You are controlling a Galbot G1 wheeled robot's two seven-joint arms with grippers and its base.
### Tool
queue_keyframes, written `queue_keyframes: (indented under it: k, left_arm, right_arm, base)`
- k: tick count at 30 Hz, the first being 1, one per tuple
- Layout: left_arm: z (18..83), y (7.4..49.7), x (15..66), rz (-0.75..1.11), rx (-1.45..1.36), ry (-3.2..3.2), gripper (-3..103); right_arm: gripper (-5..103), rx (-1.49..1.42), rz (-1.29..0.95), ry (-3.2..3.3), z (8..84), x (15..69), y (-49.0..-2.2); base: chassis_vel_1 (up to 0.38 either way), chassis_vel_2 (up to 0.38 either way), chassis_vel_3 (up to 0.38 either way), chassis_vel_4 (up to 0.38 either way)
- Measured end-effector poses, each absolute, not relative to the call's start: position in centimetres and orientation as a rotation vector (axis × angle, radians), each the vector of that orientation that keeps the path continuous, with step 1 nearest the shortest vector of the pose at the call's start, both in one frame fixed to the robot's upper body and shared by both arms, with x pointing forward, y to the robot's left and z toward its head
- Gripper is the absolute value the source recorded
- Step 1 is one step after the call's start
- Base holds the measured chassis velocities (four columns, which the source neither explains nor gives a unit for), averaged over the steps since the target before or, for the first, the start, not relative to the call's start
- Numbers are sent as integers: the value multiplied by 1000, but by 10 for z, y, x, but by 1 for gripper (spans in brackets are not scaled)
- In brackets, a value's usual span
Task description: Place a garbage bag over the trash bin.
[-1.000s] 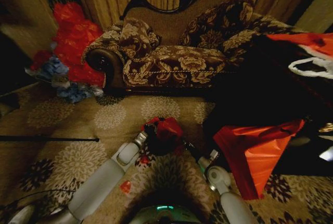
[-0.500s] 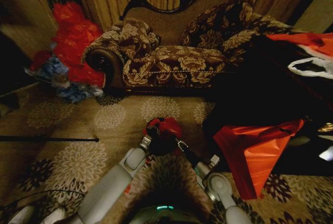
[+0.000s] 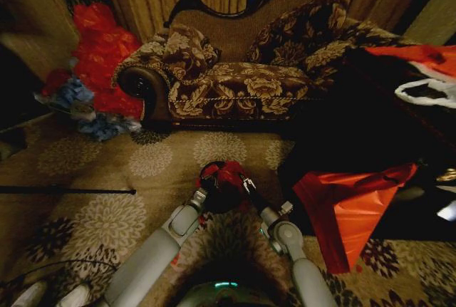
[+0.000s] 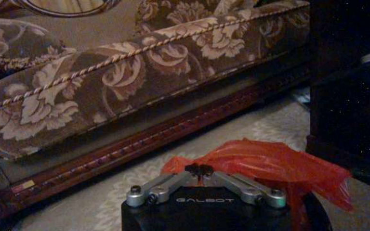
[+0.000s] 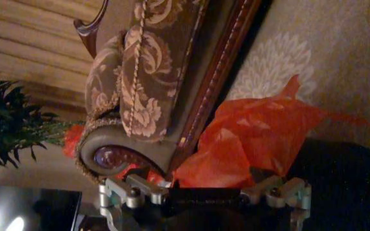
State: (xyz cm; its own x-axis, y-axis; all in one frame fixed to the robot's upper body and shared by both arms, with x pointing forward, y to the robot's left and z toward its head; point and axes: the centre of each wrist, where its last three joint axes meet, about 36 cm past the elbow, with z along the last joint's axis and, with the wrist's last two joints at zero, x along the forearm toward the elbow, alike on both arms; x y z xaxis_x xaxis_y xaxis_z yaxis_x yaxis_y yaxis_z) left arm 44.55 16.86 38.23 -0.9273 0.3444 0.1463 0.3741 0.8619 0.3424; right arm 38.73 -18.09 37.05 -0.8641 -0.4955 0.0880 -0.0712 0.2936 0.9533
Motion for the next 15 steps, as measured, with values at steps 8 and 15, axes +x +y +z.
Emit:
queue_keyframes:
  k: [8, 15]
  left_arm:
    - [382, 168, 450, -570, -572, -2954, 0]
    - [380, 167, 450, -567, -586, -2949, 0]
  right_arm:
    - [100, 505, -1621, -2173, 373, 383, -175]
    - [100, 471, -1702, -2141, 368, 401, -164]
  base:
    - [0, 0, 0, 0]
    - [0, 0, 0, 0]
